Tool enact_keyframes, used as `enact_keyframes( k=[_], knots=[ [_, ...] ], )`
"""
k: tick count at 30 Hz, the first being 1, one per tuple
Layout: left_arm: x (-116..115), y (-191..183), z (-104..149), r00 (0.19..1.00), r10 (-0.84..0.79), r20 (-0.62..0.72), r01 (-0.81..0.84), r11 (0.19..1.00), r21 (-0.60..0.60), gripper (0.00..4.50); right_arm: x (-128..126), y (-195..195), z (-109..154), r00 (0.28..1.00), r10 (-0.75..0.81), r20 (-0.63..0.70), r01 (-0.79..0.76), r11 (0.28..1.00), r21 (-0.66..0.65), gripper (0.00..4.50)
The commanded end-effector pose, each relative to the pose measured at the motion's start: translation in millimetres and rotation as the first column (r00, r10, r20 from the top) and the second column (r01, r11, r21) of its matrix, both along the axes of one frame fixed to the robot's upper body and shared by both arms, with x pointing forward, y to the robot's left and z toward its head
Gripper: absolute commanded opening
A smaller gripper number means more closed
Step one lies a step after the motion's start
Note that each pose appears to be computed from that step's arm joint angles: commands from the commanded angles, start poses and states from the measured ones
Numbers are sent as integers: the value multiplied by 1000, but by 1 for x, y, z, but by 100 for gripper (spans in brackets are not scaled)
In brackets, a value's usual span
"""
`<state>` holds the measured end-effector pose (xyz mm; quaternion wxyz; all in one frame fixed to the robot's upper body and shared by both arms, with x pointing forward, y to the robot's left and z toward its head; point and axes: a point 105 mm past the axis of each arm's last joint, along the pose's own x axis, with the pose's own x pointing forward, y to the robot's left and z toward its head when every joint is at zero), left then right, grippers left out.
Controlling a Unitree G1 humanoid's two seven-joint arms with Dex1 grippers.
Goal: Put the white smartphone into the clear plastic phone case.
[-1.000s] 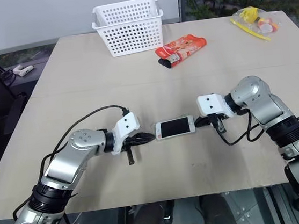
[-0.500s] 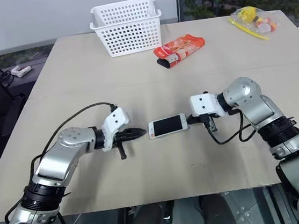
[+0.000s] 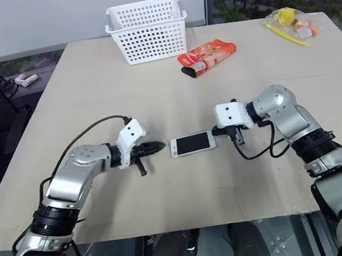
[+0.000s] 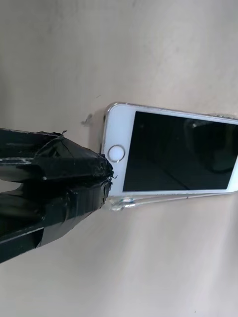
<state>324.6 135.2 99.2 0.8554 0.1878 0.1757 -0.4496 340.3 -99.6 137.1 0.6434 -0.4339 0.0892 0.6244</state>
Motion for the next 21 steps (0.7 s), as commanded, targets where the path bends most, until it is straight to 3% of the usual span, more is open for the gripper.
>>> enact_keyframes(
  k=[1,8,21],
  knots=[
    [6,-12,10,998,-13,54,14,1000,-18,0,-6,-6,12,999,34,8,-34,998,-56,2],
    [6,-26,10,998,-17,53,20,999,-51,0,-23,-14,5,997,49,-62,-58,988,-145,2],
    [3,1,11,997,53,48,-53,999,8,0,3,4,2,999,-4,54,14,983,-182,2]
  ],
)
